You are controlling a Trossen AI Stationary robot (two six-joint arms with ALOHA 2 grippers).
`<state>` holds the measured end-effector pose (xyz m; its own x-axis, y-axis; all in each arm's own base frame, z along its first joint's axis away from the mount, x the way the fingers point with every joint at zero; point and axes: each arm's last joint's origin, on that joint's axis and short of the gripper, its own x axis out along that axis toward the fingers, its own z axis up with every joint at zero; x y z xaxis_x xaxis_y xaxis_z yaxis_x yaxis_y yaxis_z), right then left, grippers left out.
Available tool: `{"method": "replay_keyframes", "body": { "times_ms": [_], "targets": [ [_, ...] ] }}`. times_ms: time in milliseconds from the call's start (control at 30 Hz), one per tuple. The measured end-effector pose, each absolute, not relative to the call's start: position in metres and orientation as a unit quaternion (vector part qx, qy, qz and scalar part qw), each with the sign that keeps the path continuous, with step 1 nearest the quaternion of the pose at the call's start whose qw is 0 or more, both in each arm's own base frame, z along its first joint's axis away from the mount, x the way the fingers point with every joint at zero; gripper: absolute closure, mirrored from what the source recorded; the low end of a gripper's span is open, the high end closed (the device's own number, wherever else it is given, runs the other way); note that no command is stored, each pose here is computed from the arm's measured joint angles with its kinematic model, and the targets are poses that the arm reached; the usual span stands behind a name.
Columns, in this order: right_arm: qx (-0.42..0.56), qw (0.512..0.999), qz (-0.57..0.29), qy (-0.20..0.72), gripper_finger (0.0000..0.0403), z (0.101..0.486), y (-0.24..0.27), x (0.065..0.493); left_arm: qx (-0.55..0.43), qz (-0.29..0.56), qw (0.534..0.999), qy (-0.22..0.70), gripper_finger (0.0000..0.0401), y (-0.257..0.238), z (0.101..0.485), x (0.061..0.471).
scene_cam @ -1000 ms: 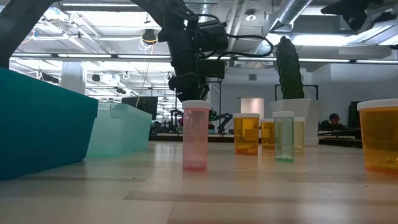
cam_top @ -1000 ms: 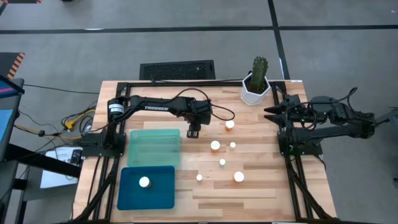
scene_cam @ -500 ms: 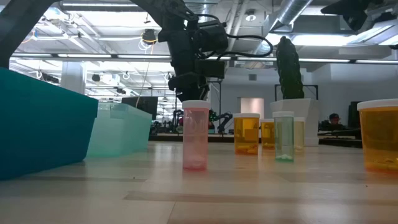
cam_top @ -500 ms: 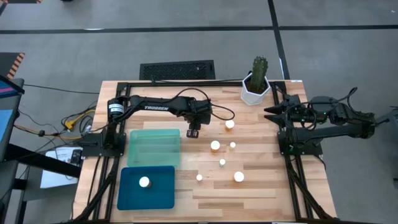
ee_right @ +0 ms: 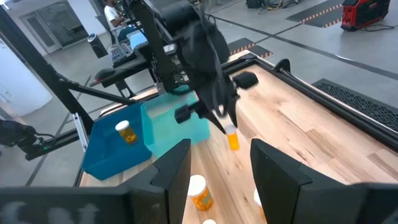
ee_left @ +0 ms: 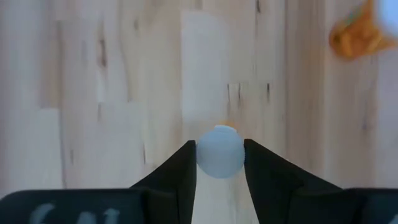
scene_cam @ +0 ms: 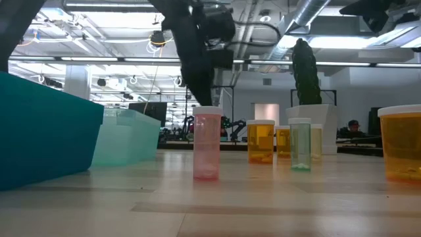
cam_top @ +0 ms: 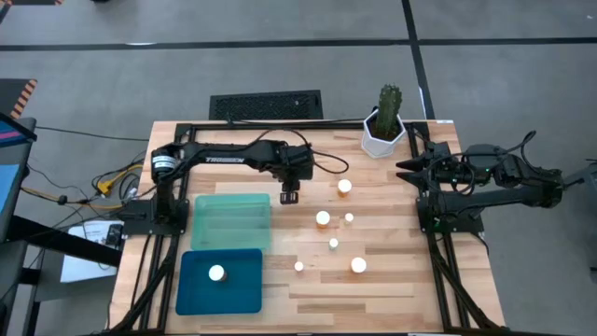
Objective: Pick and place medicine bottles into bin by pill shape (circle, oval)
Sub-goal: Put the small orange pill bottle into the green bin
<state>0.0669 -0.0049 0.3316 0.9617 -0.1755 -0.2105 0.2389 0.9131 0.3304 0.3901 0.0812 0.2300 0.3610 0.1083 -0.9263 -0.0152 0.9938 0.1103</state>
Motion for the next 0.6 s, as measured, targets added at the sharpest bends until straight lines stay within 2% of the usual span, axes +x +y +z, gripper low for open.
{"method": "replay_keyframes", "body": {
  "times_ms": [233, 600],
  "targets": [
    [0.179, 0.974, -0.106, 0.089, 0.0226, 0.332, -0.005, 0.067, 0.014, 0.072, 0.835, 0.545, 0.0293, 0.064, 0.274, 0.365],
    [0.179, 0.974, -0.106, 0.089, 0.0227, 0.331, -0.005, 0.067, 0.003, 0.112, 0.807, 0.58, 0.0288, 0.01, 0.327, 0.304]
  ]
}}
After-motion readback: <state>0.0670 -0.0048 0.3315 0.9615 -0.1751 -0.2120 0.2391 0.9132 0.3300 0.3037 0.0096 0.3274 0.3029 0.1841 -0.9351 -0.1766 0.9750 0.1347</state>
